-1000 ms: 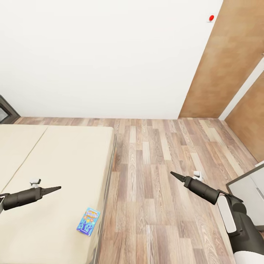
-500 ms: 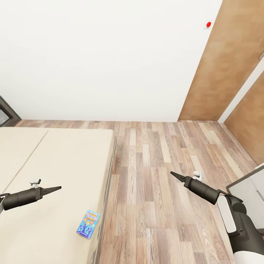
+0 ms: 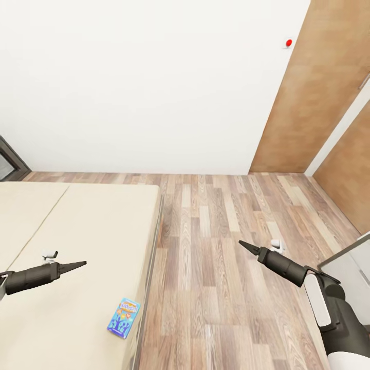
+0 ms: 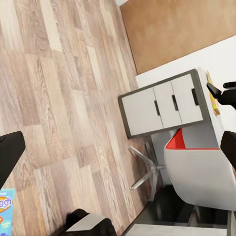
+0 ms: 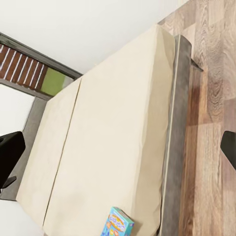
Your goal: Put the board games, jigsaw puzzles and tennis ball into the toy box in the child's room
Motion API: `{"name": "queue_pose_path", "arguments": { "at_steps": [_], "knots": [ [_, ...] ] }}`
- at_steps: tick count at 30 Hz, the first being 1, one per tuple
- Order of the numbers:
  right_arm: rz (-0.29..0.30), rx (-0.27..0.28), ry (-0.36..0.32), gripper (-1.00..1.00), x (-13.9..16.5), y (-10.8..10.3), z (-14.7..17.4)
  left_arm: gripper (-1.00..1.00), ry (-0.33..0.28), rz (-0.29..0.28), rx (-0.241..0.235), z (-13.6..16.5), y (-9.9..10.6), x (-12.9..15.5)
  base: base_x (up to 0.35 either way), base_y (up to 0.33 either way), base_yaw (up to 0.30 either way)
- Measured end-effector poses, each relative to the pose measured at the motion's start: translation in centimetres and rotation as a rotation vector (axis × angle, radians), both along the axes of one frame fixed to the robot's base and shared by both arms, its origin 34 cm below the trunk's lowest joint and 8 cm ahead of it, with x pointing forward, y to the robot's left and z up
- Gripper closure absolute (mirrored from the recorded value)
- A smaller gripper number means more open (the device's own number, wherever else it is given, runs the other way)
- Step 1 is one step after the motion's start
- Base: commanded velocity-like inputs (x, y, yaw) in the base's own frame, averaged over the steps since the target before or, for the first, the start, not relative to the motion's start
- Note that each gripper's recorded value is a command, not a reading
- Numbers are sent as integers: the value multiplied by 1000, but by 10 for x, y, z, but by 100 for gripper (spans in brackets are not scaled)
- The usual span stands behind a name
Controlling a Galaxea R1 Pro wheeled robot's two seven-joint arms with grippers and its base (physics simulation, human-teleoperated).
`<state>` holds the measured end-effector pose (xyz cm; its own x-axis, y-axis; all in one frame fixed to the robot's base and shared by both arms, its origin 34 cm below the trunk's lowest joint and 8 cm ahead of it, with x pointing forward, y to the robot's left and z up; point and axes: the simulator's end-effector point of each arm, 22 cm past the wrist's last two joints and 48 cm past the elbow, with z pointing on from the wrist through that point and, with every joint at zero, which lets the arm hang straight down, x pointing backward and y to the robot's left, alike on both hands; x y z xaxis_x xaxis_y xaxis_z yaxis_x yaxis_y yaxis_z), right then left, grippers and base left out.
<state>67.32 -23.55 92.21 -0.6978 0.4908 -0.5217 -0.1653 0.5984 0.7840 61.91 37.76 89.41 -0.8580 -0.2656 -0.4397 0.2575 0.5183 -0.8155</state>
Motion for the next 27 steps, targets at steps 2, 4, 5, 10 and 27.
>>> {"name": "queue_pose_path", "arguments": {
  "at_steps": [2,4,5,10,27],
  "knots": [
    [0,0,-4,-100,0,0,2,-100,-3,0,0,2,0,0,0,0,0],
    [0,0,-8,-100,1,0,4,-100,-6,0,1,3,0,0,0,0,0],
    [0,0,-10,-100,1,0,5,-100,-7,0,2,4,1,1,0,0,0],
    [-1,1,-19,-100,2,1,10,-100,-16,0,3,9,1,1,0,0,0],
    [-1,1,-47,-100,3,1,26,-100,-45,-1,2,23,1,4,0,0,0]
  ]
}}
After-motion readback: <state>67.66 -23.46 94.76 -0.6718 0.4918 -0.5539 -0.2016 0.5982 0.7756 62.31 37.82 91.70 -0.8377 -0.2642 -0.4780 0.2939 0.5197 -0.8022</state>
